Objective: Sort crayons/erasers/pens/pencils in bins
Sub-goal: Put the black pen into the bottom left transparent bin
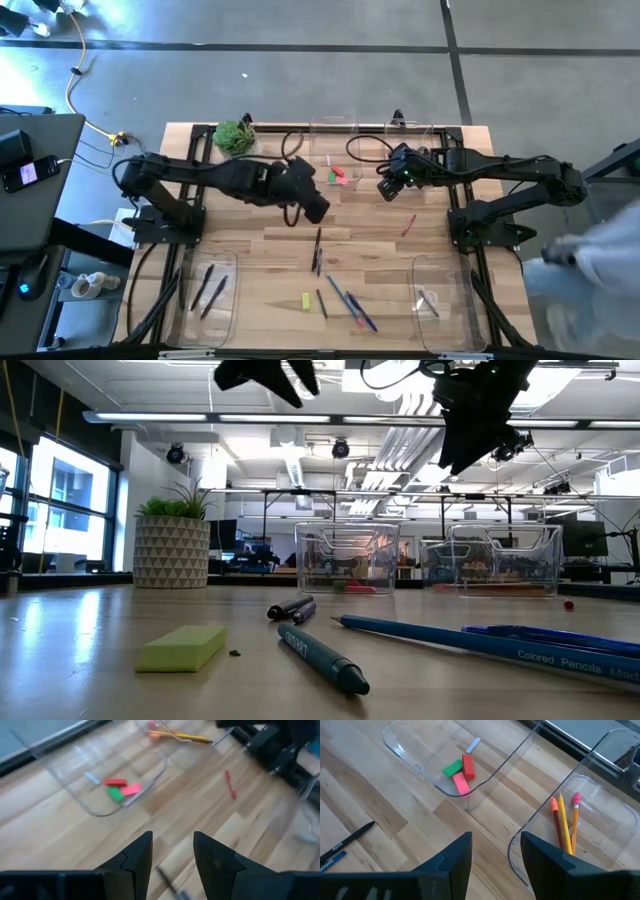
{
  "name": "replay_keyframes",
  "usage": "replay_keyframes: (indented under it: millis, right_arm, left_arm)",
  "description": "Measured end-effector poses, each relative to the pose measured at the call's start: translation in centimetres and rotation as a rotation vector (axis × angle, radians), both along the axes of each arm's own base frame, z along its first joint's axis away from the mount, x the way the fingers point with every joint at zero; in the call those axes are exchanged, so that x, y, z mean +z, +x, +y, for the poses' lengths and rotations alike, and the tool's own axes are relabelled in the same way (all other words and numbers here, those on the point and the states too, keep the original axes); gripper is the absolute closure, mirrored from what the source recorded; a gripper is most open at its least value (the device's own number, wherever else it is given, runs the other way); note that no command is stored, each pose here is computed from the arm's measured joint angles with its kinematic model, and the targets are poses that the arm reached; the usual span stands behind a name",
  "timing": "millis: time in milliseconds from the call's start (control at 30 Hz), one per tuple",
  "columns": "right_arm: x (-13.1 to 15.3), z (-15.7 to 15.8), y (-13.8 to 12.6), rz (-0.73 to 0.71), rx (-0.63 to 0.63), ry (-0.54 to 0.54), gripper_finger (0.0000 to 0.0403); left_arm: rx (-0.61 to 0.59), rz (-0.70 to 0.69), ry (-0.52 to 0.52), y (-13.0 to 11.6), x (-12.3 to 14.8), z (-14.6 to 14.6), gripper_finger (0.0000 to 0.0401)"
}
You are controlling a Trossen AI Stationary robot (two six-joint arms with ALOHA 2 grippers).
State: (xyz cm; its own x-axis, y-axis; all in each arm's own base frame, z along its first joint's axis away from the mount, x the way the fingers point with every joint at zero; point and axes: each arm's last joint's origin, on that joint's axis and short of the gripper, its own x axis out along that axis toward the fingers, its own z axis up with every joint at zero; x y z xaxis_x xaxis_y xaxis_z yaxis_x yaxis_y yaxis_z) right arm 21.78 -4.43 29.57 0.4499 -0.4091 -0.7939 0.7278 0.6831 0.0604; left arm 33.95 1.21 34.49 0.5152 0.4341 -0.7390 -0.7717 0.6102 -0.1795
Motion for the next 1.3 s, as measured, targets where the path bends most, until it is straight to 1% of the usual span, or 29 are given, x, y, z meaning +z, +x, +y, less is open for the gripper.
replay_keyframes:
  millis: [67,167,367,433,633,900,1000,1300]
  right_arm:
    - [0.0,0.0,0.0,-0.003,0.000,0.000,0.0242]
    - [0.0,0.0,0.1,-0.002,0.004,-0.004,0.0242]
    - [0.0,0.0,0.1,-0.002,0.021,0.010,0.0242]
    - [0.0,0.0,0.1,0.006,0.034,0.004,0.0242]
    - [-0.1,0.1,0.0,0.028,0.063,-0.010,0.0242]
    - [-0.1,0.1,0.0,0.033,0.073,-0.016,0.0242]
    - [-0.1,0.1,0.0,0.042,0.093,-0.027,0.0242]
    - [-0.1,0.1,0.0,0.042,0.093,-0.027,0.0242]
  left_arm:
    - [0.008,0.065,-0.017,0.4,-1.3,-0.4,0.0270]
    - [0.023,0.102,-0.054,1.6,-3.2,-1.1,0.0270]
    - [0.105,0.163,-0.153,3.6,-7.1,-2.2,0.0270]
    - [0.126,0.201,-0.187,4.0,-8.3,-2.5,0.0270]
    - [0.188,0.254,-0.273,5.3,-11.6,-3.3,0.0270]
    - [0.239,0.285,-0.294,6.2,-14.3,-4.1,0.0270]
    - [0.247,0.291,-0.296,6.5,-15.0,-4.2,0.0270]
    - [0.259,0.334,-0.312,7.1,-17.4,-4.3,0.0270]
